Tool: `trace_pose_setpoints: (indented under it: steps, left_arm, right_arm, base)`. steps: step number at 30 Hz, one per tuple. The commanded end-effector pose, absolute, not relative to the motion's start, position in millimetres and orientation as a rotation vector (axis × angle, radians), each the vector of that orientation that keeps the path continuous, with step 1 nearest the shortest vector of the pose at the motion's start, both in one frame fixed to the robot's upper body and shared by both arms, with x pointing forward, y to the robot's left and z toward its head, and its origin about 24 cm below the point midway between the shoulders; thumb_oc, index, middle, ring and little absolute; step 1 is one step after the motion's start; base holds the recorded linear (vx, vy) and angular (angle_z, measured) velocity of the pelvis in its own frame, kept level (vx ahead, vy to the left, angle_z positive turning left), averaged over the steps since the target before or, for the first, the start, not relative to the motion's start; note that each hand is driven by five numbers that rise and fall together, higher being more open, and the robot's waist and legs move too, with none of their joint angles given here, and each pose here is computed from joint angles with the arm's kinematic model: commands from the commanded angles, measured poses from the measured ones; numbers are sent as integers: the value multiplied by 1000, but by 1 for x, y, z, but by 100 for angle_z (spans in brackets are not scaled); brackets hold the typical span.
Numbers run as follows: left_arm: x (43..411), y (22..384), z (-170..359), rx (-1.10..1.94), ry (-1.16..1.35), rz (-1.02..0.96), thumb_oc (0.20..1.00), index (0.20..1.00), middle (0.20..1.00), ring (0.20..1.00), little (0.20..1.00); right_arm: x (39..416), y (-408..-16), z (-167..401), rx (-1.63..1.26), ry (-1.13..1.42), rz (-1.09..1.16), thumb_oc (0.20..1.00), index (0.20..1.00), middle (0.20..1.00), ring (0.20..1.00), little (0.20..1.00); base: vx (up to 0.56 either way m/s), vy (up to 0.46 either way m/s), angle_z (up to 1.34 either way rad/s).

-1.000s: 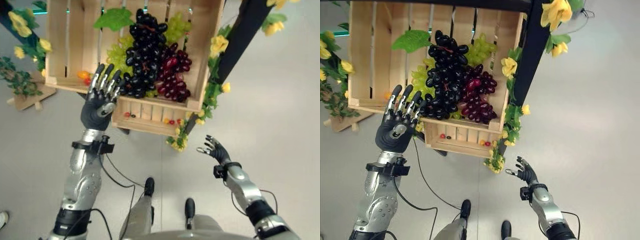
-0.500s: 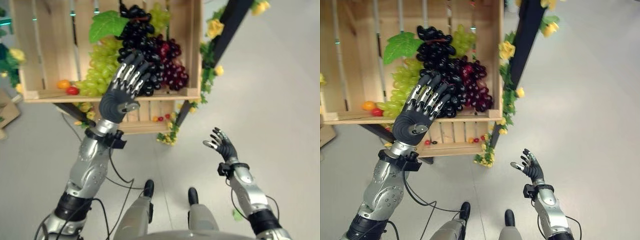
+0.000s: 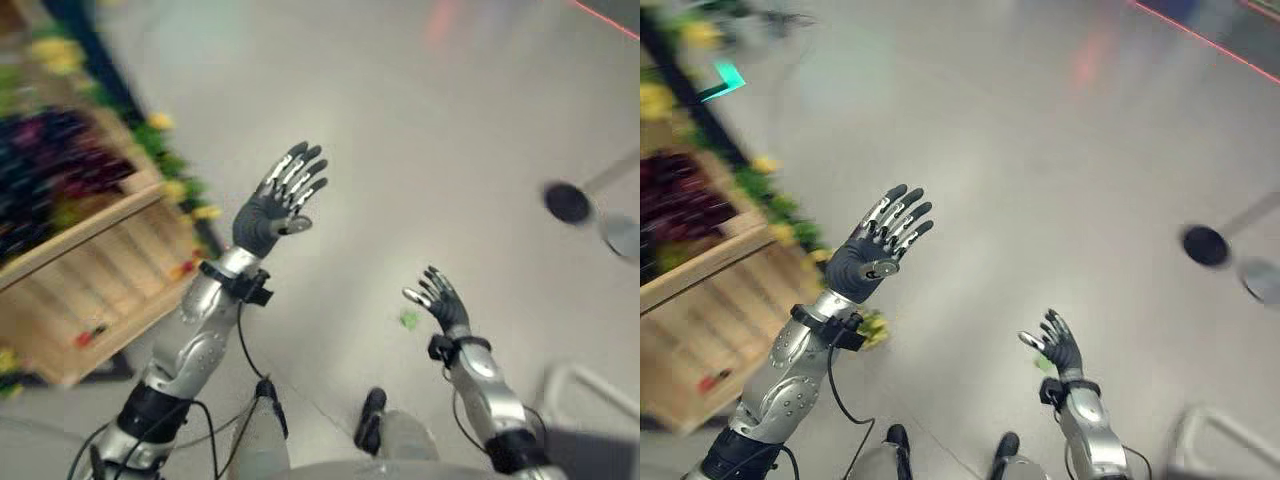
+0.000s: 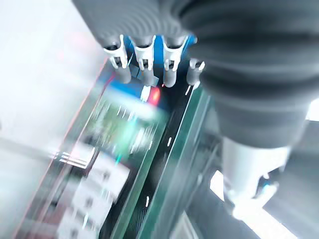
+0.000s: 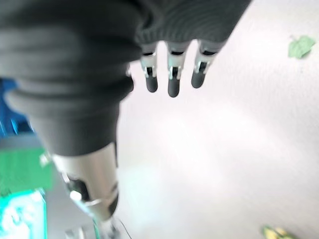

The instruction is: Pick up the fruits from the basket on one side to the basket on the other side

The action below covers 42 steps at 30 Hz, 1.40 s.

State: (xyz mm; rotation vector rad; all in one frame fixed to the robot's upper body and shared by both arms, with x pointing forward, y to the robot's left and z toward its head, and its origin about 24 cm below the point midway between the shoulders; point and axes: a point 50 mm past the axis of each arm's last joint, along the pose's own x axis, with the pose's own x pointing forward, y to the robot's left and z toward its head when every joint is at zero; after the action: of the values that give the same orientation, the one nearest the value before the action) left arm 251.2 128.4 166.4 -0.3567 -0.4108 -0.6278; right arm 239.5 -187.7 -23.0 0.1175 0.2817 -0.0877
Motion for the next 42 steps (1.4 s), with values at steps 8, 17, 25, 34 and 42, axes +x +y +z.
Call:
trace_pose_setpoints:
  steps: [8,17,25,34,42]
  left_arm:
    - [239,129,183,-352,-530,-614,1000,1000,1000,1000,1000]
    - [247,154,132,-344,-348,-356,1000,1000,1000,1000,1000]
    - [250,165,91,-363,-222,-171,1000,1000,1000,1000,1000]
    - [262,174,83,-270,-202,-90,1000,1000,1000,1000,1000]
    - [266,188,63,-163,-114,7,1000,1000,1000,1000,1000]
  right_arm:
    - [243,-210,-1,50,182,-99,1000,1000,1000,1000,1000]
    - [237,-220,6,-6,155,-106,1000,1000,1000,1000,1000]
    - [232,-236,8,-47,153,-169,1000,1000,1000,1000,1000]
    - [221,-247,8,-12,141,-242,1000,1000,1000,1000,1000]
    - [235,-230,0,24,162,-239,1000,1000,1000,1000,1000]
  base:
    - [14,-145,-51]
    - [85,-126,-91]
    - [179,104,-135]
    - [191,210,-116]
    - [132,211,-118]
